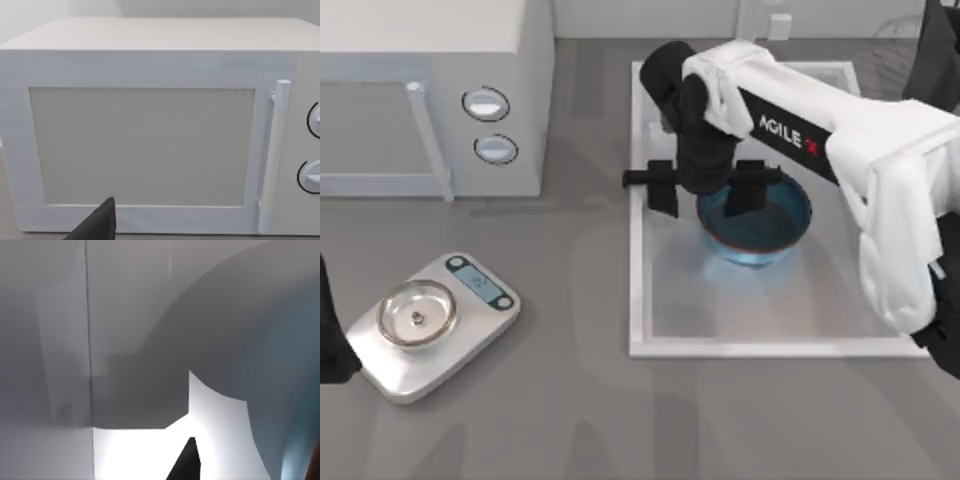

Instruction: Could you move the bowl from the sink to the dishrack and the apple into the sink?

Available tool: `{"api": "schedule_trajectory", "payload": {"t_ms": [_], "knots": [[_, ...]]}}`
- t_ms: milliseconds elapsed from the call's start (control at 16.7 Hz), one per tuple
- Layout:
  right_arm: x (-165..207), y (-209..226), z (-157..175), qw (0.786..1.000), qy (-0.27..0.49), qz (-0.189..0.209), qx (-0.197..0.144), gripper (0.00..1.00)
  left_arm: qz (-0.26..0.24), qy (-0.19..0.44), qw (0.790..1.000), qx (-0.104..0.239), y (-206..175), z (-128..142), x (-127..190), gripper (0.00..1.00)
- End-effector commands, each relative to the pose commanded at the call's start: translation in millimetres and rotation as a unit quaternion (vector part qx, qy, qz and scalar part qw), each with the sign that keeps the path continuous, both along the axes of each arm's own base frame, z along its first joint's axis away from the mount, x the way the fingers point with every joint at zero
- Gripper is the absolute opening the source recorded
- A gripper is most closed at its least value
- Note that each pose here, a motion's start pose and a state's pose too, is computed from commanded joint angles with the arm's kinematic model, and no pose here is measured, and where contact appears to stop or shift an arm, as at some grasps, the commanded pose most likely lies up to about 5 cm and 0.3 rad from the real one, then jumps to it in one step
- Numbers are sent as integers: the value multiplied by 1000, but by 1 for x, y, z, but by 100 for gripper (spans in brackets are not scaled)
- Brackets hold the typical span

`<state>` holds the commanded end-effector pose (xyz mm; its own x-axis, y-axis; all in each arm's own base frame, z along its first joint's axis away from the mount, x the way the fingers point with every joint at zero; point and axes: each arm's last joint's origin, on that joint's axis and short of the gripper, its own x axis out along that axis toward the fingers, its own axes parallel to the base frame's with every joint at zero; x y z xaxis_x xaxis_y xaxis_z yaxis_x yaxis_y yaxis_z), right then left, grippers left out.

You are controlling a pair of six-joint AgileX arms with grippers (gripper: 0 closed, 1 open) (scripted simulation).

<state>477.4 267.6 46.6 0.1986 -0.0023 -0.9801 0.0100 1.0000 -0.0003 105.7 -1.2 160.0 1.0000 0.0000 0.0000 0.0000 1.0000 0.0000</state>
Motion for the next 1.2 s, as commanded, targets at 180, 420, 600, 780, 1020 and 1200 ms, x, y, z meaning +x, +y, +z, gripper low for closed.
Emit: {"api": "schedule_trajectory", "payload": {"t_ms": [180,420,600,780,1020,1200], "knots": [[0,0,0,1000,0,0,0,32,0,0,1000,0,0,0,0,100],[0,0,0,1000,0,0,0,2,0,0,1000,0,0,0,0,100],[0,0,0,1000,0,0,0,0,0,0,1000,0,0,0,0,100],[0,0,0,1000,0,0,0,0,0,0,1000,0,0,0,0,100],[0,-1,4,1000,-2,-1,1,0,0,0,1000,0,0,0,0,100],[-14,13,27,1000,-1,2,0,0,0,0,1000,0,0,0,0,100]]}}
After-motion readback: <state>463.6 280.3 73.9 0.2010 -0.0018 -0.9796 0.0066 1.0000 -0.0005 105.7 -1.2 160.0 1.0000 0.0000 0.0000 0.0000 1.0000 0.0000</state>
